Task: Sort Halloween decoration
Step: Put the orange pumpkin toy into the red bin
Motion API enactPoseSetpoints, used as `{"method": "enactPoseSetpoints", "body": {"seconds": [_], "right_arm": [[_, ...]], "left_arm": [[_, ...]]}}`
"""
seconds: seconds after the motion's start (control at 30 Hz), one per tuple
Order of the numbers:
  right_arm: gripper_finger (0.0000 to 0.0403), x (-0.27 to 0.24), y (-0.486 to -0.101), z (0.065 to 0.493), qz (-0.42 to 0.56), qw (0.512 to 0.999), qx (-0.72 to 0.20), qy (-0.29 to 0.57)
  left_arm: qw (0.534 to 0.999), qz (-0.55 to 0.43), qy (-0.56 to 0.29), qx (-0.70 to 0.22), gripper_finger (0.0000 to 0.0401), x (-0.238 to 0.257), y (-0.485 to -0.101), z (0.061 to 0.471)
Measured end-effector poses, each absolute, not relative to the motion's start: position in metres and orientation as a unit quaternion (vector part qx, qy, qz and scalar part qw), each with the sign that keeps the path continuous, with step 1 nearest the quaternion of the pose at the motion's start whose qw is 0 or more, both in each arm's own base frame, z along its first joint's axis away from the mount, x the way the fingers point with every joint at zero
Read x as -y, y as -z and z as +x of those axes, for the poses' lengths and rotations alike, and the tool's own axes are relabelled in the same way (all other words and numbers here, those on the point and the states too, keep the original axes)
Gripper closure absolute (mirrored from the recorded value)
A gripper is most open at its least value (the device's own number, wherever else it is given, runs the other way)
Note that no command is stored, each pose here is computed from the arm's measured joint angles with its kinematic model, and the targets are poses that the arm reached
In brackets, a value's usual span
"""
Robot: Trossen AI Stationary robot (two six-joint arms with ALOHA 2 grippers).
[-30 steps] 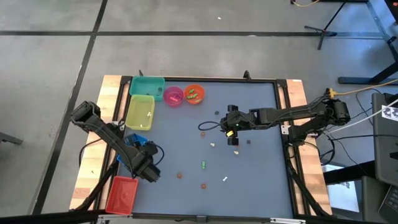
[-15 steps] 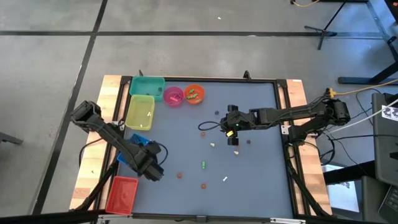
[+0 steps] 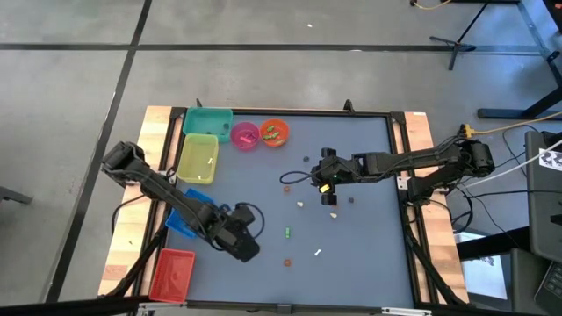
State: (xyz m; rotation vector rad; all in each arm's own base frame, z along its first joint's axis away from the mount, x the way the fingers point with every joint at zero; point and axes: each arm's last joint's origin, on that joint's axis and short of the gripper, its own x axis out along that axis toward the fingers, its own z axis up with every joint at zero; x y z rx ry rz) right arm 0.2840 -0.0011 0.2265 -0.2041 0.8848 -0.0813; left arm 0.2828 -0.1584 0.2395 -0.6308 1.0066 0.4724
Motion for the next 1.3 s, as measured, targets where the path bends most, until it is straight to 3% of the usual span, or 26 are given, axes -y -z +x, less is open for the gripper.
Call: {"method": "enactPoseSetpoints", "body": {"seconds": [0.27, 0.6, 1.3], "right_arm": [[0.0219, 0.001, -0.226, 0.284, -0.099, 0.898, -0.427, 0.039], [0.0219, 0.001, -0.226, 0.284, -0.099, 0.898, -0.427, 0.039], [0.0219, 0.001, -0.226, 0.284, -0.098, 0.898, -0.428, 0.039]], "left_arm": [[0.824, -0.303, -0.201, -0.433, 0.0221, 0.172, -0.220, 0.305], [0.799, -0.283, -0.202, -0.491, 0.0221, 0.182, -0.182, 0.312], [0.800, -0.188, -0.182, -0.540, 0.0221, 0.198, -0.136, 0.314]]}}
